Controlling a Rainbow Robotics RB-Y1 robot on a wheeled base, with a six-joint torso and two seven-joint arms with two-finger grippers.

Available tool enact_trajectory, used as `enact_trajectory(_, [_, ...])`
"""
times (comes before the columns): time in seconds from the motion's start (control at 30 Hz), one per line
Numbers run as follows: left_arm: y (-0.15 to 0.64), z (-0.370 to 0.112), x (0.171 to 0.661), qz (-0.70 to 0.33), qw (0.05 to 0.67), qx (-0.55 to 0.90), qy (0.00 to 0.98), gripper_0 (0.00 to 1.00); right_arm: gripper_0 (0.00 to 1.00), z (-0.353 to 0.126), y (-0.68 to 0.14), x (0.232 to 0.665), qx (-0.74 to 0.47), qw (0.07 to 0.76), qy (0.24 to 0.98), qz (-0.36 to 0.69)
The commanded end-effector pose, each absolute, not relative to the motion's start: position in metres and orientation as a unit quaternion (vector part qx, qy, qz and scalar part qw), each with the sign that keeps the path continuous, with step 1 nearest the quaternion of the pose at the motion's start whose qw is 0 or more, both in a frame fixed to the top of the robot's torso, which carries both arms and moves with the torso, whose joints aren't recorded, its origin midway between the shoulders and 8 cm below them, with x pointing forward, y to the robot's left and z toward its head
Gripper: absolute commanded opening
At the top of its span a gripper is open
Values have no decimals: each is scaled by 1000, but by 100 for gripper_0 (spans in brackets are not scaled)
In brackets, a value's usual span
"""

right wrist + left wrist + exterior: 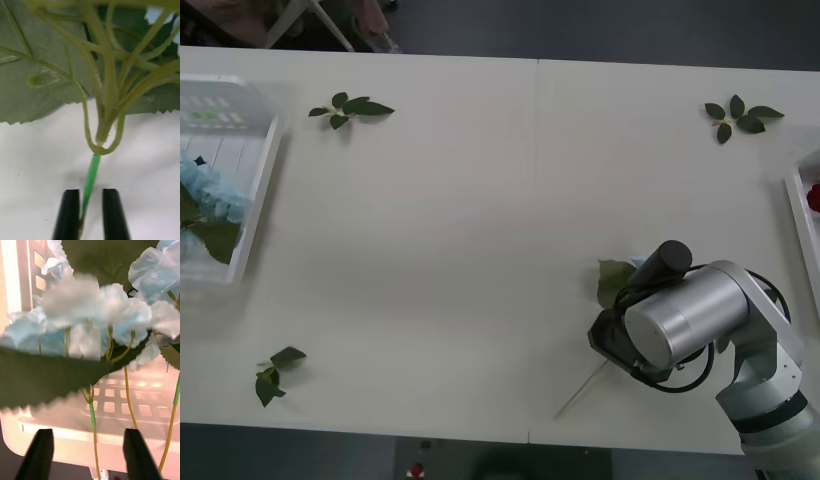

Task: Put the red flowers into the right box and the blue flowers into the left box

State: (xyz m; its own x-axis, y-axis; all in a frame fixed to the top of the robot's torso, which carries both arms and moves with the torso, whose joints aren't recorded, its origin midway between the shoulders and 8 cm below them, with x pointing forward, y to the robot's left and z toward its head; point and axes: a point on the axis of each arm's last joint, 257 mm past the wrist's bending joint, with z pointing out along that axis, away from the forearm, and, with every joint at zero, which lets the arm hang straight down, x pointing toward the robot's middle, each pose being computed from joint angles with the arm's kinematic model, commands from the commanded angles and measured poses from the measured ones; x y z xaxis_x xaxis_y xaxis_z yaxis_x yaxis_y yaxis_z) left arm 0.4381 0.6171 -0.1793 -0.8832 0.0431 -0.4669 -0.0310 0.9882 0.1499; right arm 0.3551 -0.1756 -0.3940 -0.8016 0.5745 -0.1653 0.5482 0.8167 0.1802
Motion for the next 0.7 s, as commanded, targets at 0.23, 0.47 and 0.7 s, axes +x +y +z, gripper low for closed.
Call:
enact_trajectory(0.23, [593,-128,454,16,303,21,953,74,0,-374,-158,361,277,124,949,87])
enact_trajectory(0.47, [522,-75,473,-46,355,95,929,99,0,-331,-180,373,260,170,947,85])
enact_trajectory(0.7, [431,-78,506,-82,399,118,906,100,0,-273,-191,389,185,196,953,135])
